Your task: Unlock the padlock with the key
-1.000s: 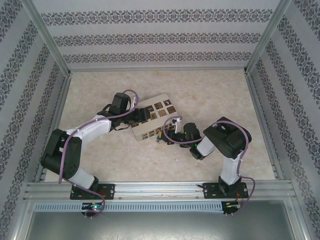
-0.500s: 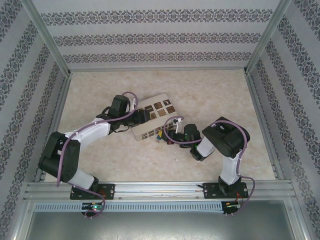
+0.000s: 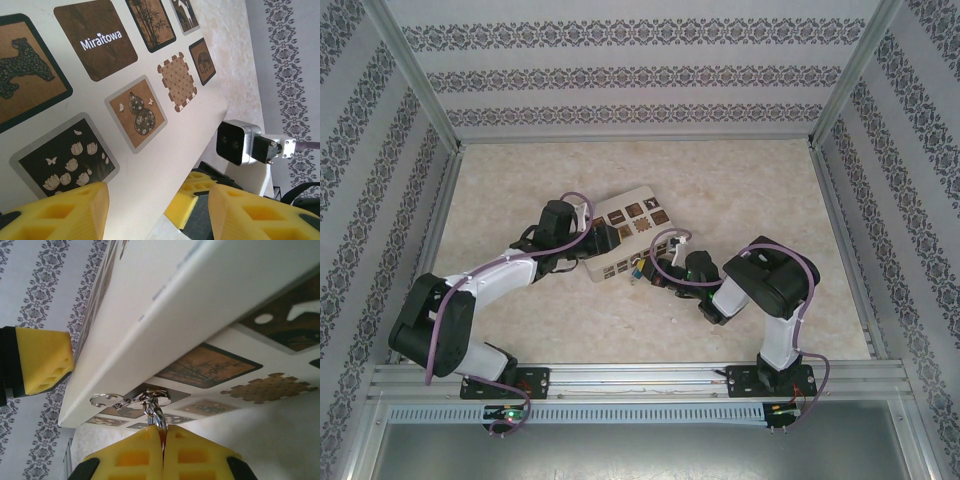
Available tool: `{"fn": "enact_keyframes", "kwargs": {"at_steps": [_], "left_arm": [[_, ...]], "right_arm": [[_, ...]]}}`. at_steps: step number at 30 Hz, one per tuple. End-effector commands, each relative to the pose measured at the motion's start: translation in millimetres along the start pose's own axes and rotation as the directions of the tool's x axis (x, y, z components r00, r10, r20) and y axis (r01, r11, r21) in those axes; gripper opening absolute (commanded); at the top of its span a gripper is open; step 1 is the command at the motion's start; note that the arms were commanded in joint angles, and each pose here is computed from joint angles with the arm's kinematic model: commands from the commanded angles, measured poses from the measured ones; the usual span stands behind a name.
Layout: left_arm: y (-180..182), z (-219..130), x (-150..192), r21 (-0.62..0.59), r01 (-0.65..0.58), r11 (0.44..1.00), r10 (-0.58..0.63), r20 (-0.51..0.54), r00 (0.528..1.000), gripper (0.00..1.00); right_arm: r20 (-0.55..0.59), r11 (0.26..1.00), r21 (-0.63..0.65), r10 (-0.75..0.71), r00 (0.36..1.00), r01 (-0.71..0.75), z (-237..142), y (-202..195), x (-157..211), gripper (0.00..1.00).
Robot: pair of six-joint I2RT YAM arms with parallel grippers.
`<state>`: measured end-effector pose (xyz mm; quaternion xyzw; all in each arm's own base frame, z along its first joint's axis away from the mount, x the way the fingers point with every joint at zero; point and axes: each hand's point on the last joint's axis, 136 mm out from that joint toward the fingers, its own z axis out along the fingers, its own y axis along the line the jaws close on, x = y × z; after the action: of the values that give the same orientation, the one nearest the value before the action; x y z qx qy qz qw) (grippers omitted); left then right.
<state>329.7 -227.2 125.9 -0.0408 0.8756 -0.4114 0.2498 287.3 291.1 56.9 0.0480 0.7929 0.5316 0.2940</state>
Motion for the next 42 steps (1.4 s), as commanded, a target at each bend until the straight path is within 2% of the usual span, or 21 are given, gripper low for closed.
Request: {"fn": "enact_keyframes", "kwargs": {"at_steps": [1, 20, 42], "left_arm": [[32, 6, 44, -0.099, 0.093, 0.991, -0.105, -0.121, 0.987, 0.55], [31, 4, 42, -0.088, 0.102, 0.991, -0.11, -0.1, 0.989, 0.55], [17, 0, 31, -0.044, 0.098, 0.994, -0.1, -0.061, 0.993, 0.59]], "right_arm": [[0.125, 0.998, -0.065, 0.025, 0.992, -0.017, 2, 25, -31, 0.0], [0.248, 0.986, -0.049, 0.169, 0.954, -0.162, -1, 19, -53, 0.0], [0.301, 0.987, -0.015, 0.155, 0.941, -0.158, -21, 9, -62, 0.0]]}}
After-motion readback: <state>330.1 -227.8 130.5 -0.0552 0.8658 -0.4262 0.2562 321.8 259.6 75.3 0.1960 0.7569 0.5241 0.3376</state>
